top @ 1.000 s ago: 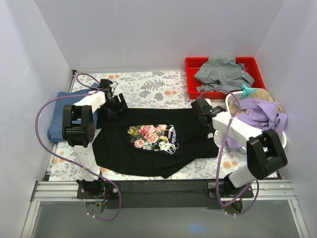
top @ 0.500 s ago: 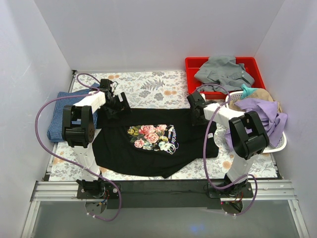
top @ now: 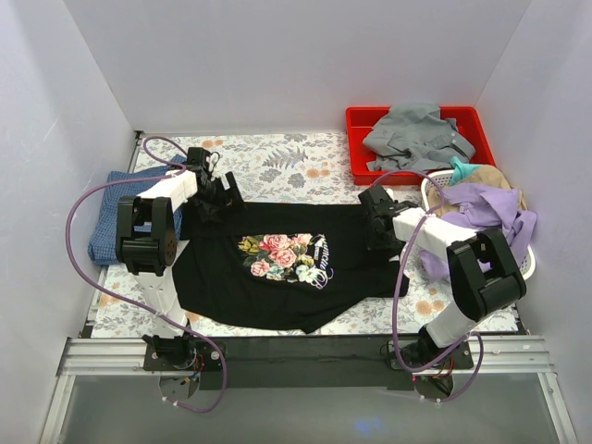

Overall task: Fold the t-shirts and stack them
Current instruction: Fold the tshirt

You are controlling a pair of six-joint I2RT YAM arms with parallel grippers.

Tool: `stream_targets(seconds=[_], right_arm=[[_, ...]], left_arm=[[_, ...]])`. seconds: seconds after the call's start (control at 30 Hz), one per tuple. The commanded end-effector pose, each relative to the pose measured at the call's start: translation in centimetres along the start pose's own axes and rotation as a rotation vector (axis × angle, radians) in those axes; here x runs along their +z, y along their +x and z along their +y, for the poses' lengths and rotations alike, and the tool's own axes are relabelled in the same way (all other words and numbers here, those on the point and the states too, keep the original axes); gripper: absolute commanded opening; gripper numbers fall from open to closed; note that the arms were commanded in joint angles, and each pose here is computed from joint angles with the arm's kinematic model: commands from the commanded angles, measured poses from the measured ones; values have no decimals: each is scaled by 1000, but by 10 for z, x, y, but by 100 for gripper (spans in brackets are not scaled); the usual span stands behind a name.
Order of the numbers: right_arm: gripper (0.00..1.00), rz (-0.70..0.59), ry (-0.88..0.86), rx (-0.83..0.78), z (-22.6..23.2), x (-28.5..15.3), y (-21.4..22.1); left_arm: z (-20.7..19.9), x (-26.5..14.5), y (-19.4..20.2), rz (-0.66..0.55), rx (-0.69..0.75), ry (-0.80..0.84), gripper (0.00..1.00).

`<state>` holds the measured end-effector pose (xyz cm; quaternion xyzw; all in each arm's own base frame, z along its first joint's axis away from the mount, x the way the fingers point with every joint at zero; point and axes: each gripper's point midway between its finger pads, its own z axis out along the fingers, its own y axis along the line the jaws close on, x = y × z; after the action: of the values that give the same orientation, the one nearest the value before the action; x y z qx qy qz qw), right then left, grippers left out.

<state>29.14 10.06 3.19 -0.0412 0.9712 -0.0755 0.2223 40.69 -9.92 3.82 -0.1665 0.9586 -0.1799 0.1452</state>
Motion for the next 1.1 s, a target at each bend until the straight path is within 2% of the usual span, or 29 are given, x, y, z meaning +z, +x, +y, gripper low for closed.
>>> stream_targets(seconds=[0.0, 0.27, 0.37, 0.6, 0.73, 0.83, 0.97, 1.07], right_arm=[[49, 29, -15, 14, 2, -10, 12], [47, 84, -93, 57, 14, -41, 48], [47, 56, -95, 70, 17, -55, 49], [52, -80, -16, 35, 11, -63, -4], [53, -138, -55, -1, 34, -49, -46], [53, -113, -102, -35, 52, -28, -56], [53, -140, -157, -41, 75, -17, -81], [53, -133, -199, -51, 85, -10, -80]], left_arm=[[6, 3, 6, 25, 16, -30, 88], [11, 9, 9, 43, 12, -45, 88], [10, 9, 8, 40, 13, -43, 88], [3, 0, -1, 8, 25, -29, 88], [-6, -8, -4, -9, 30, 4, 89], [-11, -13, -4, -11, 31, 29, 91], [-11, -16, -2, -17, 27, 26, 93], [-8, -18, 2, -13, 14, 15, 93]])
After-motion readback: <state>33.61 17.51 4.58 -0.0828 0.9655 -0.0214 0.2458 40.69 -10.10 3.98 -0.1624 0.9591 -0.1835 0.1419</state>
